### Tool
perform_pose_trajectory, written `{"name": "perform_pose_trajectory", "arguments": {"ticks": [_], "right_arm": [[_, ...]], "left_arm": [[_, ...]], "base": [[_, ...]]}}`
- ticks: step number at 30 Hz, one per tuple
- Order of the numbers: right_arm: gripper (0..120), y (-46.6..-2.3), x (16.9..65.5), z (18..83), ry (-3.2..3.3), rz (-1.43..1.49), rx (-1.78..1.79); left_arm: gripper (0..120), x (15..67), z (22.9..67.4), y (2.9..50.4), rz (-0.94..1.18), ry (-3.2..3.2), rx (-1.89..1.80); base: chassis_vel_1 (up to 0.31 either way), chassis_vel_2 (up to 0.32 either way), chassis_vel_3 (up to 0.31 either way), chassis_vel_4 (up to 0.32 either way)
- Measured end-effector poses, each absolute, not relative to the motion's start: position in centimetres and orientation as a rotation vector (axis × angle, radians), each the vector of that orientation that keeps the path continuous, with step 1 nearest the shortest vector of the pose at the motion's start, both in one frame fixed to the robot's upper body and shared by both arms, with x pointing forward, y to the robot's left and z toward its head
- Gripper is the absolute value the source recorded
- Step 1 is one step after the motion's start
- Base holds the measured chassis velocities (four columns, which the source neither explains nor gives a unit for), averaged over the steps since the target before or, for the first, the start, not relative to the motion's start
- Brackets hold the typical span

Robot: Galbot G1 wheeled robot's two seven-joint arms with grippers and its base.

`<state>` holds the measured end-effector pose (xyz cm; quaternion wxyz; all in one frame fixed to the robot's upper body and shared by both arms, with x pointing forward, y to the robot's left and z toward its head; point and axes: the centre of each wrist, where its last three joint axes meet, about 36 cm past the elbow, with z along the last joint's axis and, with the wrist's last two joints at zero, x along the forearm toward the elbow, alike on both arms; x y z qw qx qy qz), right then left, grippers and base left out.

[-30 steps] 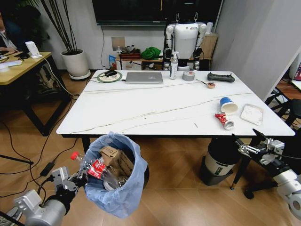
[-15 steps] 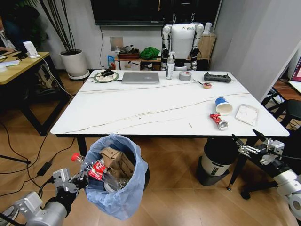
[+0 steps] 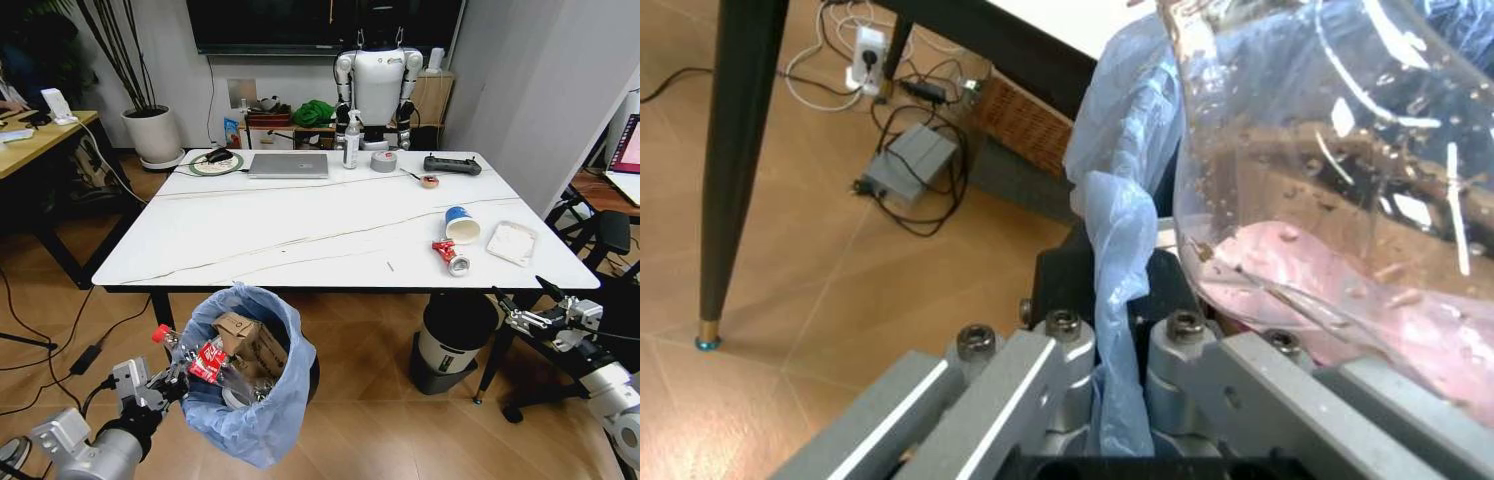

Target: Pick up the trash bin and place the trash from the table into it.

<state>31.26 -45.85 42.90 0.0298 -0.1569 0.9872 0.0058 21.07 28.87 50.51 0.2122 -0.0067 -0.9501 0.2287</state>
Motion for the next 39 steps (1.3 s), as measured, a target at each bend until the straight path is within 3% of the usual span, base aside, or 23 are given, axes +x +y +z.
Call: {"name": "perform_pose_trajectory", "arguments": {"ticks": [13, 18, 24, 39], "right_arm": [[100, -45.4, 32.9, 43.0, 3.058, -0.003, -0.491], [100, -42.2, 37.1, 42.4, 3.106, 0.129, -0.489], [100, -41.4, 40.9, 41.8, 3.138, 0.223, -0.526], [100, -40.2, 44.6, 40.4, 3.157, 0.253, -0.606]], "left_arm": [[0, 21.1, 50.5, 28.9, 0.637, -2.639, -0.016], [0, 21.0, 50.5, 29.1, 0.619, -2.645, -0.001], [0, 20.7, 50.6, 29.1, 0.600, -2.644, 0.008], [0, 20.4, 50.4, 29.4, 0.582, -2.640, 0.042]], "base": [[-0.035, -0.035, 0.041, 0.036], [0.000, 0.000, 0.000, 0.000], [0.000, 0.000, 0.000, 0.000], [0.000, 0.000, 0.000, 0.000]]}}
